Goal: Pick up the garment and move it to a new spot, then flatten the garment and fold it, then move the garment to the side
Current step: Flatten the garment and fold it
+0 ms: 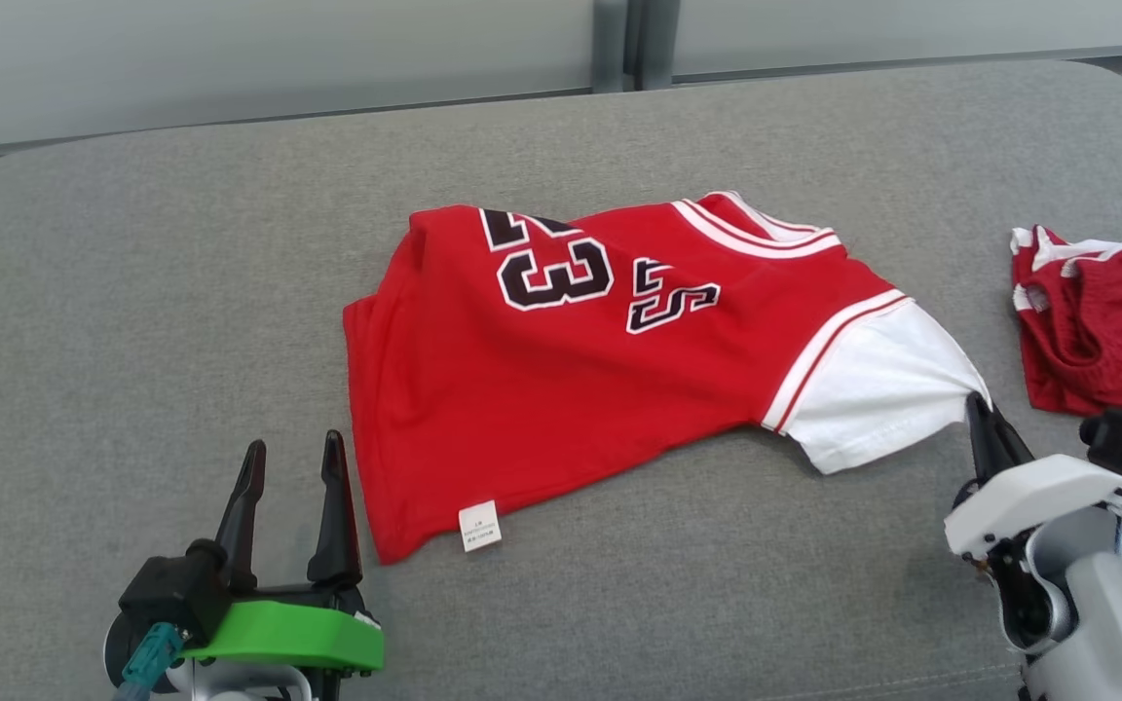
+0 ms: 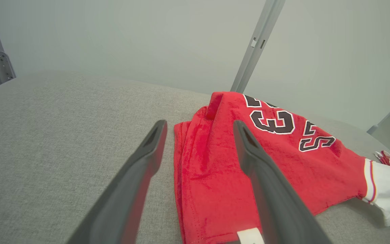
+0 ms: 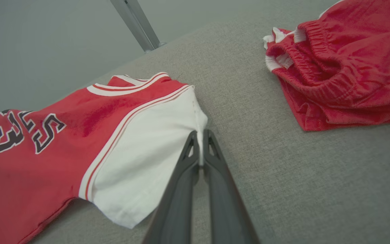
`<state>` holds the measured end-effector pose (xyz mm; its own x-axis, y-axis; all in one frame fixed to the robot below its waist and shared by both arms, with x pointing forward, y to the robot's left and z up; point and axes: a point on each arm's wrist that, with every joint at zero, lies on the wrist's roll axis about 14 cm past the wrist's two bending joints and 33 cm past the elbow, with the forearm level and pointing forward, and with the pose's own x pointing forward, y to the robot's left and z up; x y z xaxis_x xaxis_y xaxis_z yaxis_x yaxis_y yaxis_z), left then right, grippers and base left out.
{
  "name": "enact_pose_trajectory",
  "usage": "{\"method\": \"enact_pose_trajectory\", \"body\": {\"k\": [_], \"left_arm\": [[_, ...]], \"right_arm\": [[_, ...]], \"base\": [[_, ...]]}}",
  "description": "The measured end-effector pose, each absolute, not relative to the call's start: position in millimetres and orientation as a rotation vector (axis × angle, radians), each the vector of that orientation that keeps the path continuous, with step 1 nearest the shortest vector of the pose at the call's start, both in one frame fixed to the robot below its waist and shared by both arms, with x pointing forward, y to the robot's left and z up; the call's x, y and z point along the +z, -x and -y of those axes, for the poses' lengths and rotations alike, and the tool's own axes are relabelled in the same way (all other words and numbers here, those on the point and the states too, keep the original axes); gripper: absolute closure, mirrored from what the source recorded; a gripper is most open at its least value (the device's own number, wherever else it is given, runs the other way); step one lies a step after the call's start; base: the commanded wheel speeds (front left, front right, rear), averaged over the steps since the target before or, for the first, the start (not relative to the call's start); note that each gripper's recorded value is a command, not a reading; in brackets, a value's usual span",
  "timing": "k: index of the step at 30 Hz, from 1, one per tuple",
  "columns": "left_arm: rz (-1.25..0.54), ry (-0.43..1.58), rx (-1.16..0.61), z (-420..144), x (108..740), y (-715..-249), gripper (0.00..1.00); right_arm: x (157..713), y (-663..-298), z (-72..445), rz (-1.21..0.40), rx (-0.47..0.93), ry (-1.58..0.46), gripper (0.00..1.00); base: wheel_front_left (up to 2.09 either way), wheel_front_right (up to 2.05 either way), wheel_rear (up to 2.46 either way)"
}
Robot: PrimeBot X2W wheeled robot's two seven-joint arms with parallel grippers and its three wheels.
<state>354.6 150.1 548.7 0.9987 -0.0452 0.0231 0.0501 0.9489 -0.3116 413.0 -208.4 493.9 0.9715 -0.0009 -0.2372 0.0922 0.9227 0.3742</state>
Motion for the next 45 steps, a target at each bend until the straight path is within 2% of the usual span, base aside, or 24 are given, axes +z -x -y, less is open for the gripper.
{"method": "enact_pose_trajectory", "body": {"k": [13, 22, 32, 38, 45], "left_arm": [[-0.021, 0.335, -0.130, -122.2, 539.6, -365.0, 0.00], [-0.090, 0.348, -0.123, -124.3, 523.7, -353.7, 0.00], [-0.371, 0.414, -0.131, -113.0, 475.5, -315.4, 0.00], [-0.531, 0.543, -0.172, -88.3, 455.9, -296.0, 0.00], [-0.638, 0.653, -0.197, -61.6, 443.1, -296.4, 0.00]], "right_arm": [[497.3, -341.4, 271.5, -0.288, -0.209, -0.377, 1.00], [493.0, -341.0, 266.6, -0.288, -0.222, -0.390, 1.00], [498.2, -344.9, 254.2, -0.270, -0.193, -0.396, 1.00], [500.1, -345.4, 250.5, -0.262, -0.184, -0.400, 1.00], [501.8, -344.7, 252.4, -0.252, -0.191, -0.403, 1.00]], "base": [[0.00, 0.00, 0.00], [0.00, 0.00, 0.00], [0.00, 0.00, 0.00], [0.00, 0.00, 0.00], [0.00, 0.00, 0.00]]}}
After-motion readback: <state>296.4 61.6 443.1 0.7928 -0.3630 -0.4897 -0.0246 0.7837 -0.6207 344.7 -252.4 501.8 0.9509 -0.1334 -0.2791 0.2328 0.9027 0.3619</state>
